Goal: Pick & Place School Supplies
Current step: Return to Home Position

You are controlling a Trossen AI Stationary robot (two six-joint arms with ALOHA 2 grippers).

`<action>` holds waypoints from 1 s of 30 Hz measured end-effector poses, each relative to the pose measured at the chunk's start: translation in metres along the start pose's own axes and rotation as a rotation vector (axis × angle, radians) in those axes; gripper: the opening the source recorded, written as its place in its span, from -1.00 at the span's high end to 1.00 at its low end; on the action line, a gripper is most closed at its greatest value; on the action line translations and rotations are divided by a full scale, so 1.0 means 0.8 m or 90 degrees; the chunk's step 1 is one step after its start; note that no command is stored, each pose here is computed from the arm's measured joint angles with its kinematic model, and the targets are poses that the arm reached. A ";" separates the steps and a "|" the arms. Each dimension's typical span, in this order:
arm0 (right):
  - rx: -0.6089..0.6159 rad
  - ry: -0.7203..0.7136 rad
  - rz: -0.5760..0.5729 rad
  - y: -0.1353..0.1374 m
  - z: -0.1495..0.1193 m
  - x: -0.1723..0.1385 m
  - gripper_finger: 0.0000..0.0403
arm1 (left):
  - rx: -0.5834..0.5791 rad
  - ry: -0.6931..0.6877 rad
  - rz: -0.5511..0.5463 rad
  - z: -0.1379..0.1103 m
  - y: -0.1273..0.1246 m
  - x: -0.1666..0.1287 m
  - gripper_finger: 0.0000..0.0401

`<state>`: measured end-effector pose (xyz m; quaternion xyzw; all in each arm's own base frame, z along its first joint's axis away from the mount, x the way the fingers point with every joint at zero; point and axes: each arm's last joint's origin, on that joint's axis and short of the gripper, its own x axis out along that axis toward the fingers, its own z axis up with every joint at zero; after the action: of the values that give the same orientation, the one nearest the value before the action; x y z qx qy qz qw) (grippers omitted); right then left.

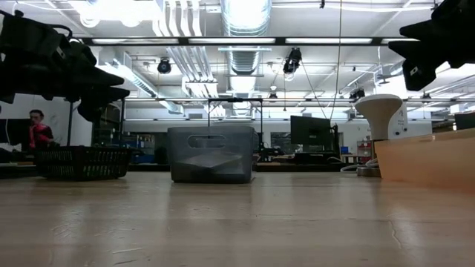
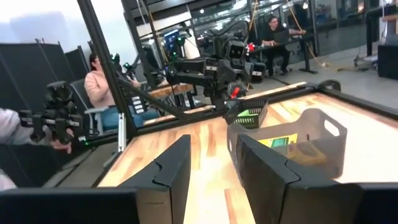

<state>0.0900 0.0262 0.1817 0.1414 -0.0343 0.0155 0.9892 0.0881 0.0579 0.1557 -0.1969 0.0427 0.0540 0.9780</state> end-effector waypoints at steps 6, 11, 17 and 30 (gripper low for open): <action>0.021 0.001 0.000 0.000 0.000 0.000 0.42 | -0.001 0.000 0.000 0.000 0.000 0.000 0.16; 0.019 0.002 0.000 0.000 0.000 0.000 0.45 | -0.001 0.000 0.000 0.000 0.000 0.000 0.16; 0.019 0.002 0.000 0.000 0.000 0.000 0.43 | -0.001 0.000 -0.001 0.000 0.000 0.000 0.16; 0.018 0.002 -0.001 0.000 0.000 0.000 0.38 | -0.001 0.000 -0.001 0.000 0.000 0.000 0.16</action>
<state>0.0901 0.0263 0.1813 0.1557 -0.0323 0.0158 0.9871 0.0882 0.0579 0.1558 -0.1980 0.0422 0.0536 0.9778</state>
